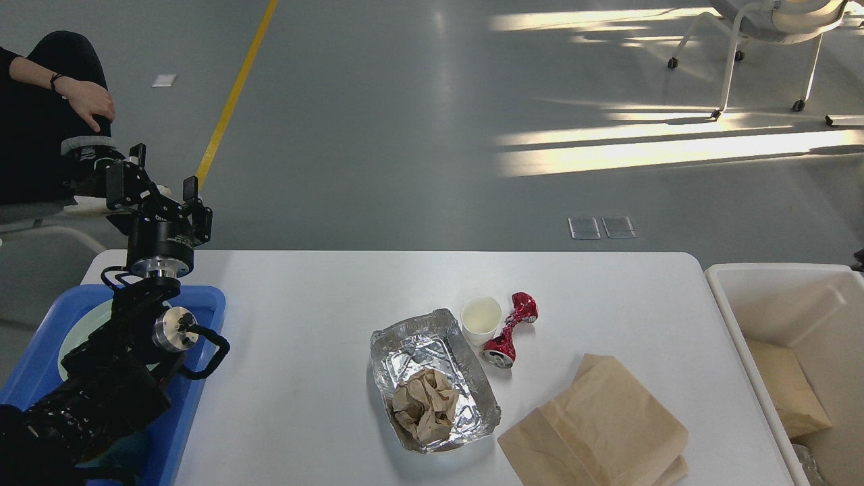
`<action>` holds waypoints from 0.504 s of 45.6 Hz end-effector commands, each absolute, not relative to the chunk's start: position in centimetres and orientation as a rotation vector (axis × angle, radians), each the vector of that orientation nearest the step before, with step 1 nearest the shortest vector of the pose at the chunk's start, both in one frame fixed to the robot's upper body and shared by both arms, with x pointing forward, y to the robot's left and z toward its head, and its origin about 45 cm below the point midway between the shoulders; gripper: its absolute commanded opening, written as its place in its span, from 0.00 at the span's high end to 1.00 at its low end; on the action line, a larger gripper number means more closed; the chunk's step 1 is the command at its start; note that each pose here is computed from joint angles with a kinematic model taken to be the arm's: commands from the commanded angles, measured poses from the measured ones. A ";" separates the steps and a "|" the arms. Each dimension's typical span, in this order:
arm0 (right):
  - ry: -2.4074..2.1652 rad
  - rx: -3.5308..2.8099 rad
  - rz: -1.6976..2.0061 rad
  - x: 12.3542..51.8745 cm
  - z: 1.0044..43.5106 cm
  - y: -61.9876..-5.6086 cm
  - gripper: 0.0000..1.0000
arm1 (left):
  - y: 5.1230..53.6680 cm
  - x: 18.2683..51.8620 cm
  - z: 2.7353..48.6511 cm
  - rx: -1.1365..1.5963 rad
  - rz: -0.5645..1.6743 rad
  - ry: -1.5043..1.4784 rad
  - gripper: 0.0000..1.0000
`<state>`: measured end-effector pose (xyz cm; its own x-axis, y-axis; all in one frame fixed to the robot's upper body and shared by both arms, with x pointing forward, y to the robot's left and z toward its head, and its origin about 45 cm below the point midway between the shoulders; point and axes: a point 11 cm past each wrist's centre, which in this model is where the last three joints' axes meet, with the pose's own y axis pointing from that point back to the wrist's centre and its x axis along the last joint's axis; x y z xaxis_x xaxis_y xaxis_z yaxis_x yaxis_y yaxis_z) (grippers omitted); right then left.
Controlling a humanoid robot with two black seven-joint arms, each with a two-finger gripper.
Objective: Tidy desktop
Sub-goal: 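Bring the right gripper back over the table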
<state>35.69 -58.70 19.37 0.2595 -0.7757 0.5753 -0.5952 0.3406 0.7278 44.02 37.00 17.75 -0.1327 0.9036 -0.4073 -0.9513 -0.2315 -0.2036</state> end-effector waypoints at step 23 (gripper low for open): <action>-0.696 1.552 0.141 47.9 21.5 -34.4 0.00 | 37.0 44.0 17.7 -0.526 1.728 0.120 0.03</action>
